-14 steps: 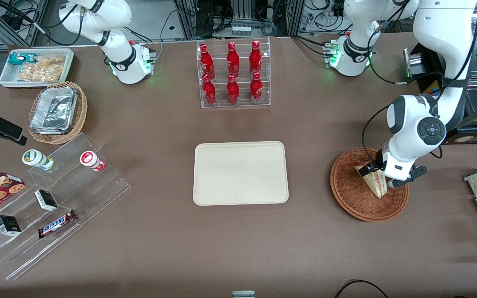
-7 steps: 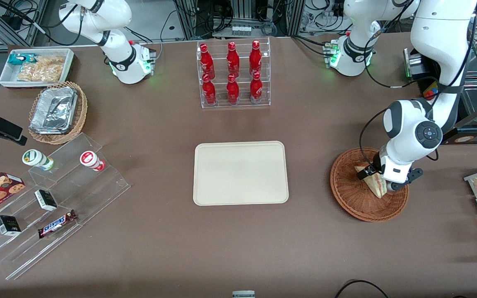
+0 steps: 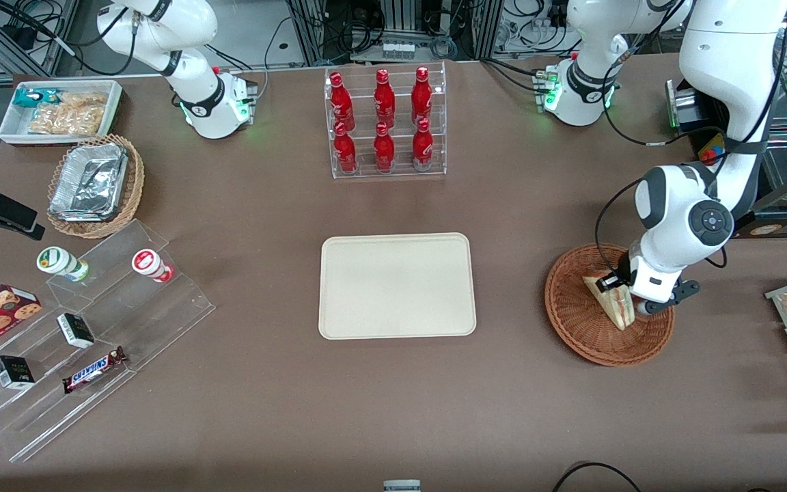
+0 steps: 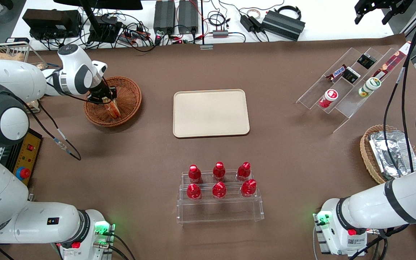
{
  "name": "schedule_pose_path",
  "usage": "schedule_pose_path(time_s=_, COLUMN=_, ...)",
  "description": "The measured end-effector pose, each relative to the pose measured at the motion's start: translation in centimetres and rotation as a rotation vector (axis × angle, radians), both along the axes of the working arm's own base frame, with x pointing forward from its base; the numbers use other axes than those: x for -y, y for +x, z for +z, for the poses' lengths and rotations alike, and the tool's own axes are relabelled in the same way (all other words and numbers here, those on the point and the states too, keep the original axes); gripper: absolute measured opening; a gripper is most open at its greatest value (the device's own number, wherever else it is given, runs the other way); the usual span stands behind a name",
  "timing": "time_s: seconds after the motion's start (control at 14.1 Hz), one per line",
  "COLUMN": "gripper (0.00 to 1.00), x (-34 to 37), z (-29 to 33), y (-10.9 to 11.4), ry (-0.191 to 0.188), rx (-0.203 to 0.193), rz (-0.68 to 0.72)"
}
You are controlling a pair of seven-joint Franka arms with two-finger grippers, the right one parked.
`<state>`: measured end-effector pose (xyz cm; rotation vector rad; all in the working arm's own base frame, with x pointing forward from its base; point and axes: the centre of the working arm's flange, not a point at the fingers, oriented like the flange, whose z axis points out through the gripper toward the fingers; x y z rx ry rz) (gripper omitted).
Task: Place sandwich from basket to tray
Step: 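Close the left gripper on the upright wrapped sandwich, then lift the sandwich and carry it over the cream tray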
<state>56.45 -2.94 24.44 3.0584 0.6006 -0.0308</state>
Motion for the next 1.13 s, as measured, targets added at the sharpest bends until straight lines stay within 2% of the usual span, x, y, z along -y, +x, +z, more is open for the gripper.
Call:
schedule_pose_path(time_s=0.14, gripper=0.19, x=-0.4, z=0.5, y=0.2, ry=-0.001, rx=0.003, rz=-0.053)
schedule_pose_path(time_s=0.42, gripper=0.19, x=2.8, z=4.6, y=1.6, ry=-0.012, rx=-0.074, rz=-0.177)
schedule_pose_path(time_s=0.57, gripper=0.15, x=7.3, z=7.3, y=2.7, ry=-0.014, rx=-0.099, rz=-0.251)
schedule_pose_path(time_s=0.78, gripper=0.15, x=16.3, z=8.6, y=3.5, ry=-0.009, rx=-0.100, rz=-0.335)
schedule_pose_path(time_s=1.13, gripper=0.15, x=30.2, z=4.9, y=2.0, ry=0.007, rx=-0.107, rz=-0.329)
